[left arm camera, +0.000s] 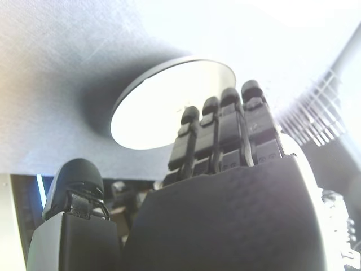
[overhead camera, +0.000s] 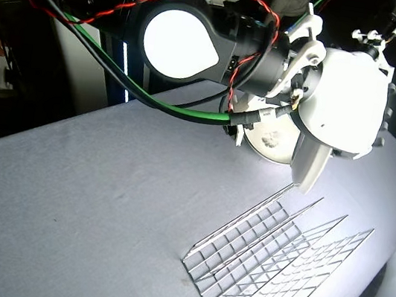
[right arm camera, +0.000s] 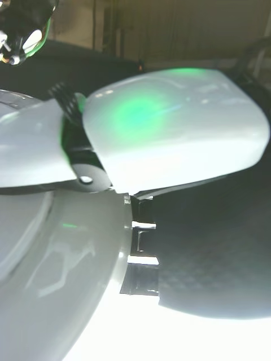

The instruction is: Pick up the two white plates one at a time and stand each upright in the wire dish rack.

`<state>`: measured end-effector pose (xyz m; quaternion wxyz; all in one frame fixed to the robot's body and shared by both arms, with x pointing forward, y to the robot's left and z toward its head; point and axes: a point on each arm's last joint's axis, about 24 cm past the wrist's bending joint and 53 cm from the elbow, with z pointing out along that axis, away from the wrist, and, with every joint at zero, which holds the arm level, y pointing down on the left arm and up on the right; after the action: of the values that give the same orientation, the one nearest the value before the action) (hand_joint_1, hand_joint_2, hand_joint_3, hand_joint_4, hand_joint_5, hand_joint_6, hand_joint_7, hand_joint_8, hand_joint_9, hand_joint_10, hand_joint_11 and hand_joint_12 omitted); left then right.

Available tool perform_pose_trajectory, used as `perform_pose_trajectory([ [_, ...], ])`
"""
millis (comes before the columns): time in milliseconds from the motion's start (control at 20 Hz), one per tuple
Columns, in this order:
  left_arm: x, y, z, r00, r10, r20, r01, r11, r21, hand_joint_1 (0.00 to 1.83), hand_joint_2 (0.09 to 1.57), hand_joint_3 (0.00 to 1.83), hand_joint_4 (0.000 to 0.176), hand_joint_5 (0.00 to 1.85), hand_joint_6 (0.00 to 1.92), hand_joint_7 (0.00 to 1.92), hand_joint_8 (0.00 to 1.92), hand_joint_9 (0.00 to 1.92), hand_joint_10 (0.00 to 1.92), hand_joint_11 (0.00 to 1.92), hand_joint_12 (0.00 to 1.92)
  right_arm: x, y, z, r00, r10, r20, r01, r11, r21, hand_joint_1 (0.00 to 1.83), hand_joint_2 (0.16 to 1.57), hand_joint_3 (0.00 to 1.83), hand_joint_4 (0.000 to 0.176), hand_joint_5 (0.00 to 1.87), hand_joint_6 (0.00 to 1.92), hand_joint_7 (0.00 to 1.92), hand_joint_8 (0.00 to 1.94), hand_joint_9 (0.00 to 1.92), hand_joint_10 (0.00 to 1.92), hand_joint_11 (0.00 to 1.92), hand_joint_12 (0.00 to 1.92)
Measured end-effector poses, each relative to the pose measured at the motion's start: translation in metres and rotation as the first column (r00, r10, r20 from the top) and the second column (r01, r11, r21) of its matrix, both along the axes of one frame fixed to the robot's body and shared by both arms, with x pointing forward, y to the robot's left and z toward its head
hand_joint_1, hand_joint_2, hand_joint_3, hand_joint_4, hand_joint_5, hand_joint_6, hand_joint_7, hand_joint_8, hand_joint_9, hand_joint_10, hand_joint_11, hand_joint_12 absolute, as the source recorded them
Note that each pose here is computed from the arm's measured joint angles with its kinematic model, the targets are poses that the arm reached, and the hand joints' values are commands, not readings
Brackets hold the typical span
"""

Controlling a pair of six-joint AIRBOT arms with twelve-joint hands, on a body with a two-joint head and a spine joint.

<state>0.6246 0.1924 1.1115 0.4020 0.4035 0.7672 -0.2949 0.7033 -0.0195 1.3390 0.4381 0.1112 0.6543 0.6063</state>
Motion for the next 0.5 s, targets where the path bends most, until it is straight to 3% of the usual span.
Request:
perform_pose_trajectory([
  [100, -0.001, -0.001, -0.004, 0.9999, -0.004, -0.011, 0.004, 1.0000, 0.006, 0.00, 1.16, 0.00, 0.000, 0.01, 0.00, 0.00, 0.00, 0.00, 0.00, 0.00, 0.00, 0.005, -0.006, 0.005, 1.000, -0.016, -0.015, 0.016, 1.000, 0.016, 1.51, 1.01, 0.00, 0.000, 1.13, 0.55, 1.28, 0.34, 1.23, 0.60, 0.94, 1.38],
  [500, -0.005, 0.000, -0.016, 0.9987, 0.003, -0.051, -0.002, 0.9998, 0.019, 0.00, 1.16, 0.00, 0.000, 0.00, 0.00, 0.00, 0.00, 0.00, 0.00, 0.00, 0.00, 0.037, -0.040, 0.008, 0.990, -0.100, -0.103, 0.107, 0.992, 0.065, 1.50, 1.02, 0.00, 0.000, 1.10, 0.61, 1.23, 0.44, 1.20, 0.63, 0.91, 1.41],
])
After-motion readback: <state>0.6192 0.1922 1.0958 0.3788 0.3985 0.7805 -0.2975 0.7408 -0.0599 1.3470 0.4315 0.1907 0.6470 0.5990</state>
